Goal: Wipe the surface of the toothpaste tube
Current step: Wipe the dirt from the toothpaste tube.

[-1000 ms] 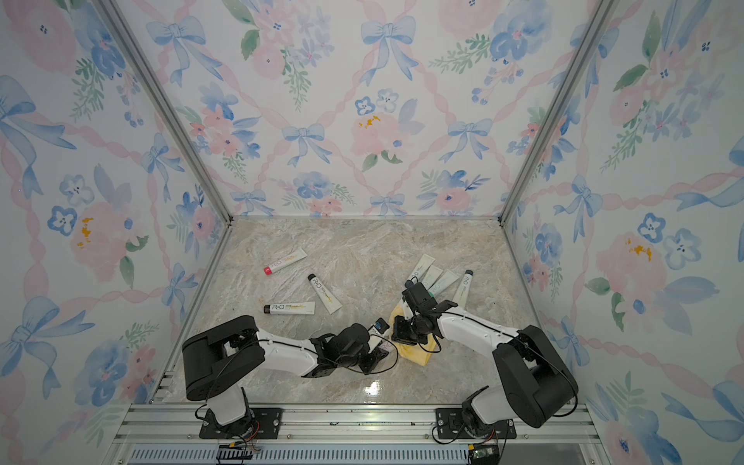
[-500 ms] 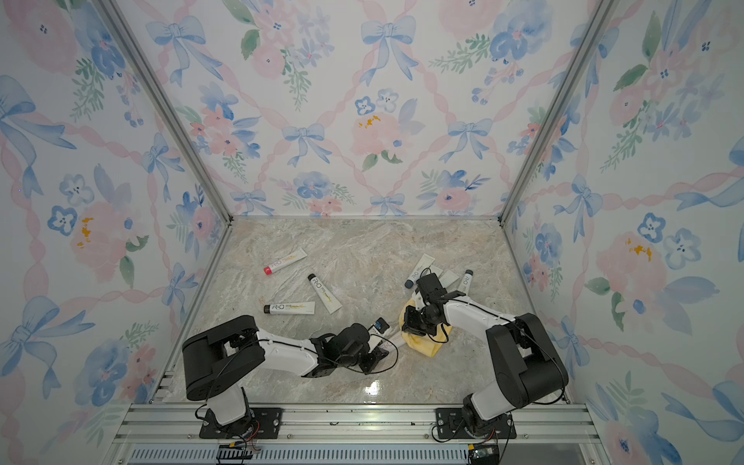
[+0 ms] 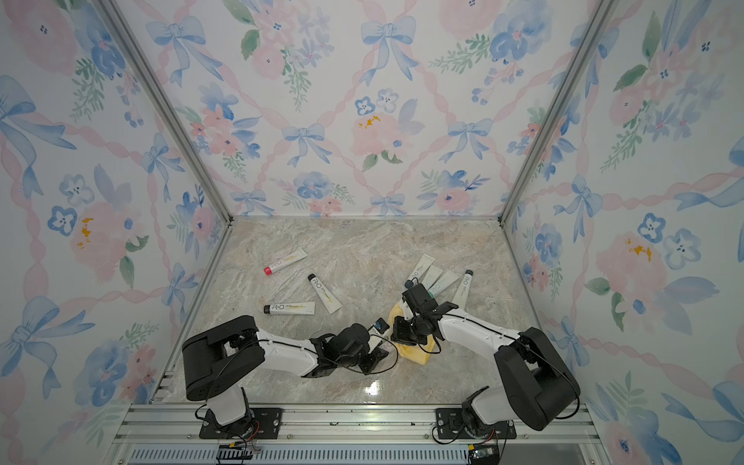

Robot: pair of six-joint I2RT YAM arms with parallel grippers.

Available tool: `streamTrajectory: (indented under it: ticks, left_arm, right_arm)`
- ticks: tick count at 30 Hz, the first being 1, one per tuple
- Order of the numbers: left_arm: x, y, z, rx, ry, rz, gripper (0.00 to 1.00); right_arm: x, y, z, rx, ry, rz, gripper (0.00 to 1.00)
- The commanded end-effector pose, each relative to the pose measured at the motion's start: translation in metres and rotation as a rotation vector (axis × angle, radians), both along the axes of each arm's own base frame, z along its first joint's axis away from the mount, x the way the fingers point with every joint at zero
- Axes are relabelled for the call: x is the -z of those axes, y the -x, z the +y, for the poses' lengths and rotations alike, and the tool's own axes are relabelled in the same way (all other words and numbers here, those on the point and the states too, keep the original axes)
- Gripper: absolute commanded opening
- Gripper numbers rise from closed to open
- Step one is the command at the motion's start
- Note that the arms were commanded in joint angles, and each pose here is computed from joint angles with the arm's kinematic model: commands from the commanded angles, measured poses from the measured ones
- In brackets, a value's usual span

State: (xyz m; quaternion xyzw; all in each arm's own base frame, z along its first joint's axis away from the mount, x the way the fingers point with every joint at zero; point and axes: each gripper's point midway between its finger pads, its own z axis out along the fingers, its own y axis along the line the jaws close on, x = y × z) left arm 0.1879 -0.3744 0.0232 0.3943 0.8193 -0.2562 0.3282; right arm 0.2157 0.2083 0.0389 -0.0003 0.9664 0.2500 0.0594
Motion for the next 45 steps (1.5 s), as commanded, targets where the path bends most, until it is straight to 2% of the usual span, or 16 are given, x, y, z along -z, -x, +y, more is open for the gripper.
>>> streamTrajectory:
  ticks: [1, 7, 11, 16, 23, 28, 33, 40, 45]
  left_arm:
    - [0.041, 0.019, 0.026, 0.025, -0.146, 0.084, 0.27]
    - [0.041, 0.019, 0.027, 0.023, -0.146, 0.083, 0.27]
    - [0.041, 0.019, 0.027, 0.023, -0.147, 0.084, 0.27]
    - [0.041, 0.02, 0.026, 0.025, -0.146, 0.085, 0.27]
    - [0.041, 0.019, 0.026, 0.024, -0.147, 0.085, 0.27]
    - [0.041, 0.019, 0.025, 0.025, -0.147, 0.086, 0.27]
    - [0.042, 0.019, 0.026, 0.024, -0.148, 0.085, 0.27]
    - [0.036, 0.015, 0.026, 0.01, -0.136, 0.074, 0.27]
    - [0.023, 0.001, 0.033, -0.029, -0.123, 0.06, 0.28]
  right_arm:
    - [0.024, 0.034, -0.022, 0.022, 0.077, 0.152, 0.13]
    - [0.038, 0.013, -0.073, 0.157, 0.148, 0.146, 0.13]
    - [0.04, 0.001, -0.087, 0.199, 0.159, 0.136, 0.13]
    - [0.042, 0.0, -0.076, 0.161, 0.151, 0.144, 0.13]
    - [0.037, 0.029, -0.036, 0.034, 0.121, 0.149, 0.13]
    - [0.031, 0.046, -0.015, 0.029, 0.084, 0.16, 0.13]
    - [0.028, 0.047, -0.013, 0.03, 0.082, 0.153, 0.13]
    - [0.036, 0.01, -0.066, 0.173, 0.165, 0.122, 0.13]
    - [0.023, -0.014, -0.109, 0.293, 0.173, 0.083, 0.13]
